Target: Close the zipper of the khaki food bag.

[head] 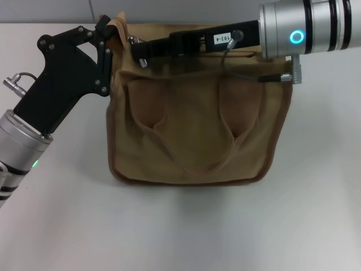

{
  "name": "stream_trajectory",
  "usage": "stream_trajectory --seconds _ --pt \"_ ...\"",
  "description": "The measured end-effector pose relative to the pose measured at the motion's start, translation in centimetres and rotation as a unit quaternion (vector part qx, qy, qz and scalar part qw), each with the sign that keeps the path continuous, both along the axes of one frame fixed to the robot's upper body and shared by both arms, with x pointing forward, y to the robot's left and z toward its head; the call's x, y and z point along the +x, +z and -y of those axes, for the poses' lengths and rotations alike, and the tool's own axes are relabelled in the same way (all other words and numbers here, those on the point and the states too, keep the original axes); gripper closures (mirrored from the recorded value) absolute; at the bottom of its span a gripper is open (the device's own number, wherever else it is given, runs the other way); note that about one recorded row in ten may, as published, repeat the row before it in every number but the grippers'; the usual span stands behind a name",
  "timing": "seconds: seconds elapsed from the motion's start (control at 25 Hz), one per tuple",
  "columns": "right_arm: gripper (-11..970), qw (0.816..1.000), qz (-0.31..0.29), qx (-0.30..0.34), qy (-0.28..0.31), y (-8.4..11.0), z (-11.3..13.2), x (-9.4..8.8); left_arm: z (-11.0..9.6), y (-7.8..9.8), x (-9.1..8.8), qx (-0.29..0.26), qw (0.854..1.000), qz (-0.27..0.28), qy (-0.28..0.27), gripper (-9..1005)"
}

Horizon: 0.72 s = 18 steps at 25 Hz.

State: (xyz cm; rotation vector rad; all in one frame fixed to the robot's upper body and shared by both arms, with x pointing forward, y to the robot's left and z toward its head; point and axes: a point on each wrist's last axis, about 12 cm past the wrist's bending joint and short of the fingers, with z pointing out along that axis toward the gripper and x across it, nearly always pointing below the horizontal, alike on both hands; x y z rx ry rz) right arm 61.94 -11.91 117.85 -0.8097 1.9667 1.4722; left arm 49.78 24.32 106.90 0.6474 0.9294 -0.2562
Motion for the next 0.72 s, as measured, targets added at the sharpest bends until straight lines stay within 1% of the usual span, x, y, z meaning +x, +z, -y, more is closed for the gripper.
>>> stream_trajectory --seconds 0.16,0.2,0.24,0.28,0.48,0.72 --pt "953 1.0 0.015 -0.001 -0.004 -0.4 0.6 -0.1 -0.1 -0.2 -0.1 -0.002 1.0 -0.006 0.006 985" --pt "956 1.0 0.017 -0.001 -0.009 -0.6 1.0 -0.2 -0.1 -0.2 -0.1 -0.004 1.0 -0.009 0.008 985" --pt "952 0.999 0.021 -0.001 -0.025 -1.0 1.9 -0.3 -0.4 -0.4 -0.4 -0.006 1.0 -0.013 0.017 985" --pt "948 0.999 0.021 -0.001 -0.025 -1.0 1.9 -0.3 -0.4 -0.4 -0.4 -0.006 1.0 -0.013 0.017 985" --pt "928 0.998 0.026 0.004 -0.064 -2.2 4.9 -0.9 -1.2 -0.8 -1.0 -0.016 0.999 -0.024 0.039 985" --pt "905 0.994 0.026 0.012 -0.106 -3.4 8.7 -2.5 -2.3 -1.1 -1.1 -0.025 0.997 -0.042 0.058 984"
